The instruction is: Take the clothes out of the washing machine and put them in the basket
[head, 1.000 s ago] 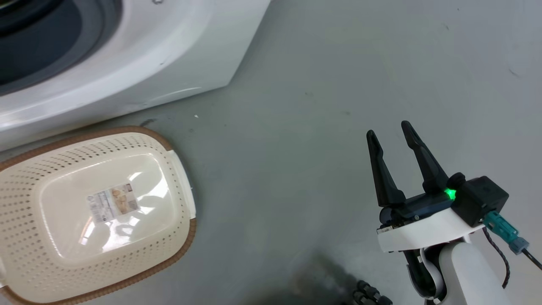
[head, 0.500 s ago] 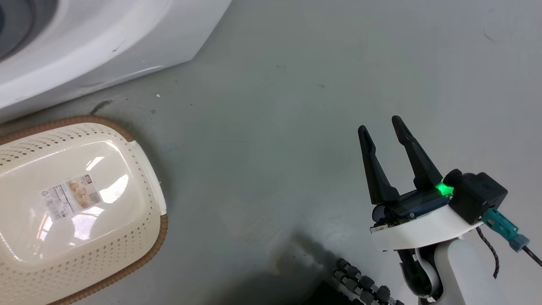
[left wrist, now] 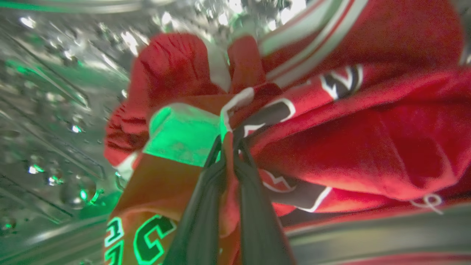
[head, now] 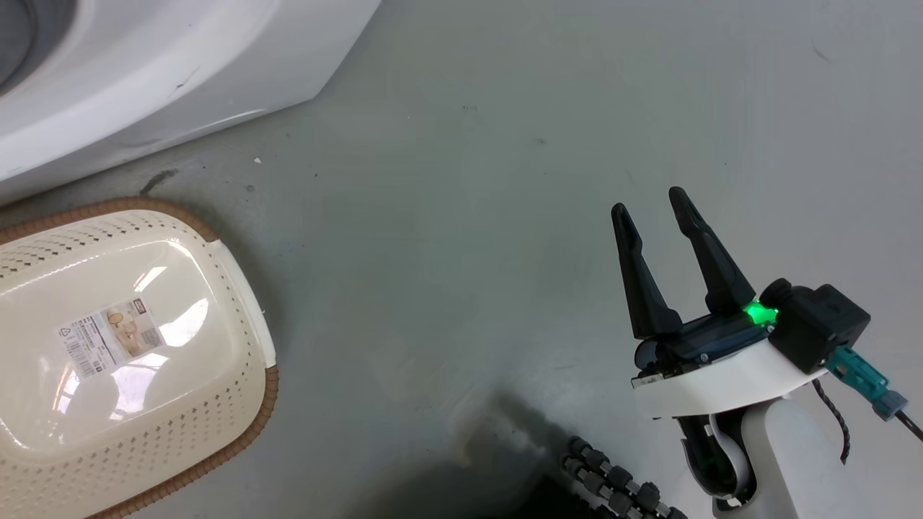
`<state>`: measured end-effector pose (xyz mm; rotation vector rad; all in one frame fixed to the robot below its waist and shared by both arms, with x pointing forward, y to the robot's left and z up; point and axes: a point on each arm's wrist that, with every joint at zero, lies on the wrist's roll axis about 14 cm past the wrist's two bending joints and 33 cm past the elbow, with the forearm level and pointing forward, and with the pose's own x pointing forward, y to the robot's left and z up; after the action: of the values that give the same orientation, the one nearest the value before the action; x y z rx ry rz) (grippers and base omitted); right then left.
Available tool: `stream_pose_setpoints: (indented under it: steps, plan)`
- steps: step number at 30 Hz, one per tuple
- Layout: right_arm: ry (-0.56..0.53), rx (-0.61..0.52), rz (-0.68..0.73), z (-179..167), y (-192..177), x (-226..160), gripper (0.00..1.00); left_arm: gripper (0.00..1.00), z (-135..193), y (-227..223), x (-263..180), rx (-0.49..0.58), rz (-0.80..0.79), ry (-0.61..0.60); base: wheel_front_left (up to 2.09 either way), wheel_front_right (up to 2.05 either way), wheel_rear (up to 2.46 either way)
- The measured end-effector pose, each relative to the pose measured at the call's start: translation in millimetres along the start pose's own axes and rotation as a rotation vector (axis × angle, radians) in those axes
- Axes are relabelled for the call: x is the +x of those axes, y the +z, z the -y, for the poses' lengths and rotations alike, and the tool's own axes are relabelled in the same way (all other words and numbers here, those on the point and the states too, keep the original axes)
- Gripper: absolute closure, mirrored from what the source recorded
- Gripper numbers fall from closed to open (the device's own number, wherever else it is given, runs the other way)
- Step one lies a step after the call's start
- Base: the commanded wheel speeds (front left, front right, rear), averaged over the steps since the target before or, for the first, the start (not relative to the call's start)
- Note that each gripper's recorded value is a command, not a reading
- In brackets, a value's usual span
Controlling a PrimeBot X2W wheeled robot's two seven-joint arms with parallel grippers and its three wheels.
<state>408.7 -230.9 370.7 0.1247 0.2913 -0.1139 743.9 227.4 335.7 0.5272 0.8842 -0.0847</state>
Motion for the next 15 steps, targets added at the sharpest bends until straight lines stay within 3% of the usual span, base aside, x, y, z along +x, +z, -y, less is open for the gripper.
stream_pose_setpoints:
  steps: [6, 15]
  plan:
    - [-0.003, -0.003, 0.027, 1.9, 9.6, -0.8, 0.00, 1.00, -8.3, 39.0, -16.4, -0.029, 0.269, 0.046, 0.00, 0.00, 0.00]
    - [-0.020, -0.020, 0.087, 8.2, 32.1, -9.6, 0.00, 1.00, -5.0, 77.1, -49.9, -0.157, 0.590, 0.049, 0.00, 0.00, 0.00]
